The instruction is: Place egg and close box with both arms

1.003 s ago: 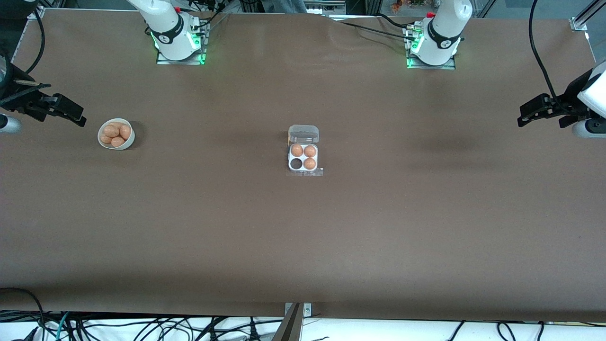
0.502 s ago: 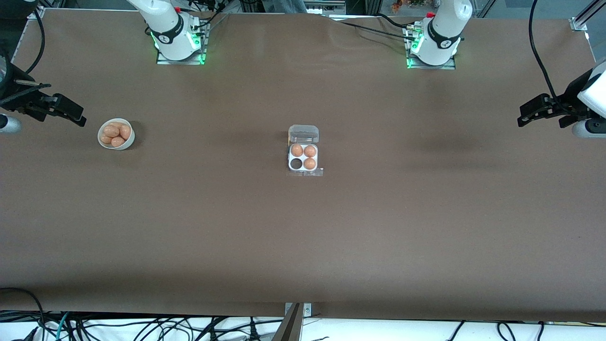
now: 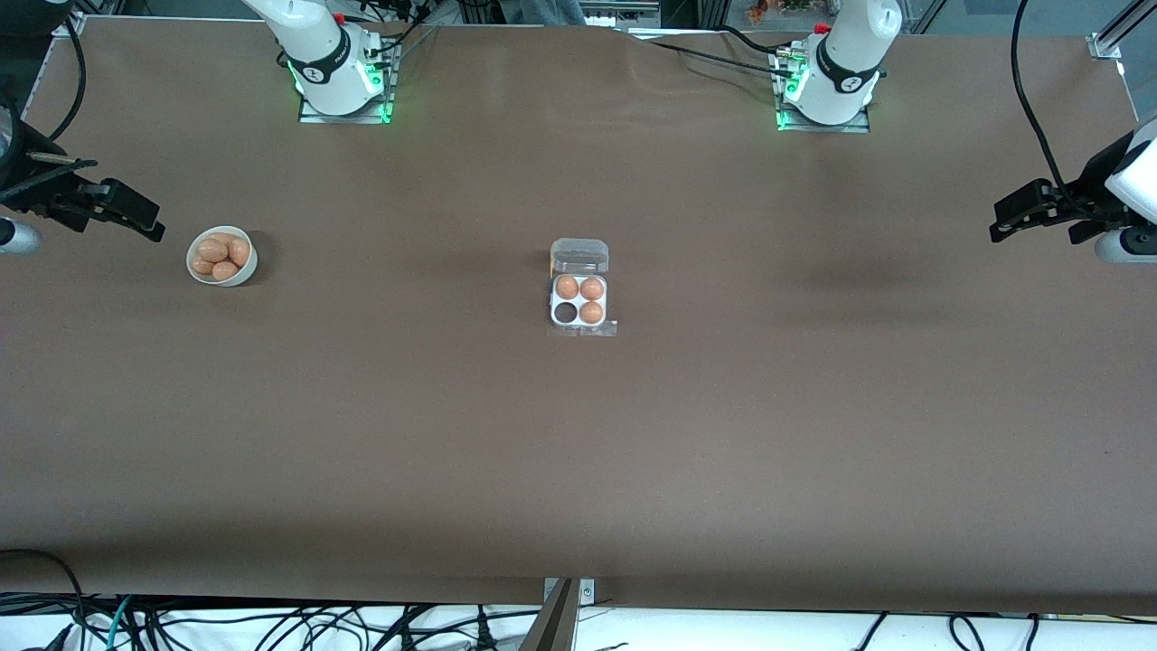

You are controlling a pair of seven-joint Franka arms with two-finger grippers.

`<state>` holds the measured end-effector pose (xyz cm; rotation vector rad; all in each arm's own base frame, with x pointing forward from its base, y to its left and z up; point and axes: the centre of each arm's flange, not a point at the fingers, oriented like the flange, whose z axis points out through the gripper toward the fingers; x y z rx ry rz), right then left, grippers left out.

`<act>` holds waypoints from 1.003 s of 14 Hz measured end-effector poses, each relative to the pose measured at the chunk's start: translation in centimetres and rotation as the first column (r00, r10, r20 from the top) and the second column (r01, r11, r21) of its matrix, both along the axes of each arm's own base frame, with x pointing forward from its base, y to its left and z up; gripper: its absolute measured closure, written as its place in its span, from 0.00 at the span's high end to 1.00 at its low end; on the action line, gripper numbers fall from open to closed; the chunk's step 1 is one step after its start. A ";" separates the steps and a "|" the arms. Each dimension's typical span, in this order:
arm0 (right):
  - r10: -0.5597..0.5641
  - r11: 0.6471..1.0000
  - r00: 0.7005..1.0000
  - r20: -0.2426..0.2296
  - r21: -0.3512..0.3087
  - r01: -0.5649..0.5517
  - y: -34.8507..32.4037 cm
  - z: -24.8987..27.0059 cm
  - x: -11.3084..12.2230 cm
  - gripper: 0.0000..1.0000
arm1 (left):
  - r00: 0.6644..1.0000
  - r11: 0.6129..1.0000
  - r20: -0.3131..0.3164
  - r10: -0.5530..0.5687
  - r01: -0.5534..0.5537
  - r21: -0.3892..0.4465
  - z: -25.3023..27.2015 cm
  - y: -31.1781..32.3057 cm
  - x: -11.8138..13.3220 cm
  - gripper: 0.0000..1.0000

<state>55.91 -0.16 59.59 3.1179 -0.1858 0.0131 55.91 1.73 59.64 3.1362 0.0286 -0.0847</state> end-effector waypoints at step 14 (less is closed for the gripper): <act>0.110 0.993 0.983 -0.147 -0.022 -0.114 -1.1 -4.9 0.8 1.00 | 1.000 1.000 -0.005 0.001 -0.001 0.000 -0.3 0.1 0.1 1.00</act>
